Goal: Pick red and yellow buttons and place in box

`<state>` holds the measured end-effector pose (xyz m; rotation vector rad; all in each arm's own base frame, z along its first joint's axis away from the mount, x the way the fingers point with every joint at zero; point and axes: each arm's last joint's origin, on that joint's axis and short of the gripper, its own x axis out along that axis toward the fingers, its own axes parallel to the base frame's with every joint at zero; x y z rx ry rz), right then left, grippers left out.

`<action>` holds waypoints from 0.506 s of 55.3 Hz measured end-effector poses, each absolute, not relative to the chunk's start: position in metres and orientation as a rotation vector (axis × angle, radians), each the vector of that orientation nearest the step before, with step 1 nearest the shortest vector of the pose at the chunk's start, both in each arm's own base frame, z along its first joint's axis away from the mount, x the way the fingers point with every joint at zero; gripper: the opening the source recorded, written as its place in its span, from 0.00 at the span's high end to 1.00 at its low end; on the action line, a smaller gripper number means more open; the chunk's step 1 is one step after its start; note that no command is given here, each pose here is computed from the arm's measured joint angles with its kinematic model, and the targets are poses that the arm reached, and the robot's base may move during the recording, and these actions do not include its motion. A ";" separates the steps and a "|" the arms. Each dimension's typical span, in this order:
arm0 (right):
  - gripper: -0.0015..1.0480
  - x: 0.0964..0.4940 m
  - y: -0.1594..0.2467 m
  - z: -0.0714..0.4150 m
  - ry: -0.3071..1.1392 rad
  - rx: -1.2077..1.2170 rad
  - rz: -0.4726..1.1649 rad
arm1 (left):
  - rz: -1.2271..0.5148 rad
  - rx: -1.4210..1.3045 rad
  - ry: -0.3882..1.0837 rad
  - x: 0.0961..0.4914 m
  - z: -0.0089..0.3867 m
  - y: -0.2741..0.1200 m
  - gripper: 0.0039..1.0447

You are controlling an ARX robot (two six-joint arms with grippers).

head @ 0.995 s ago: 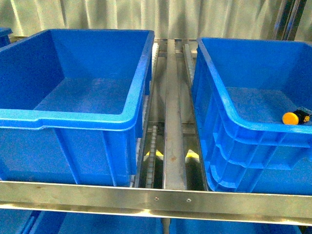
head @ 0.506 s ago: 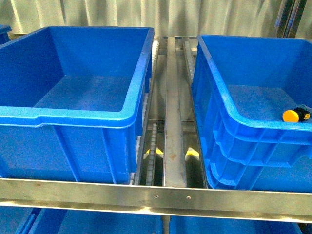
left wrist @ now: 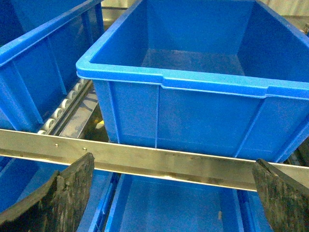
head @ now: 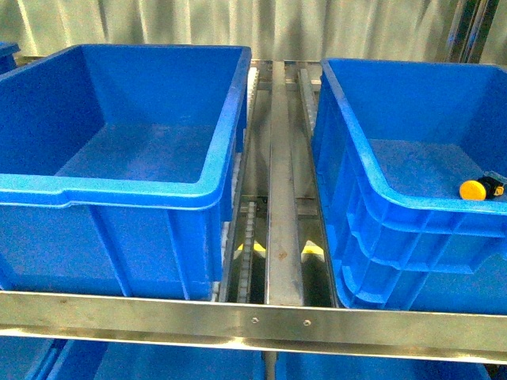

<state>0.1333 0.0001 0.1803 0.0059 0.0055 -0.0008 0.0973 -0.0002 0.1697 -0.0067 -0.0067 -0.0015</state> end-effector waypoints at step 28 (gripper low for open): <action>0.96 0.117 0.000 0.174 -0.024 0.006 -0.001 | -0.002 -0.007 -0.007 0.097 0.170 0.000 0.07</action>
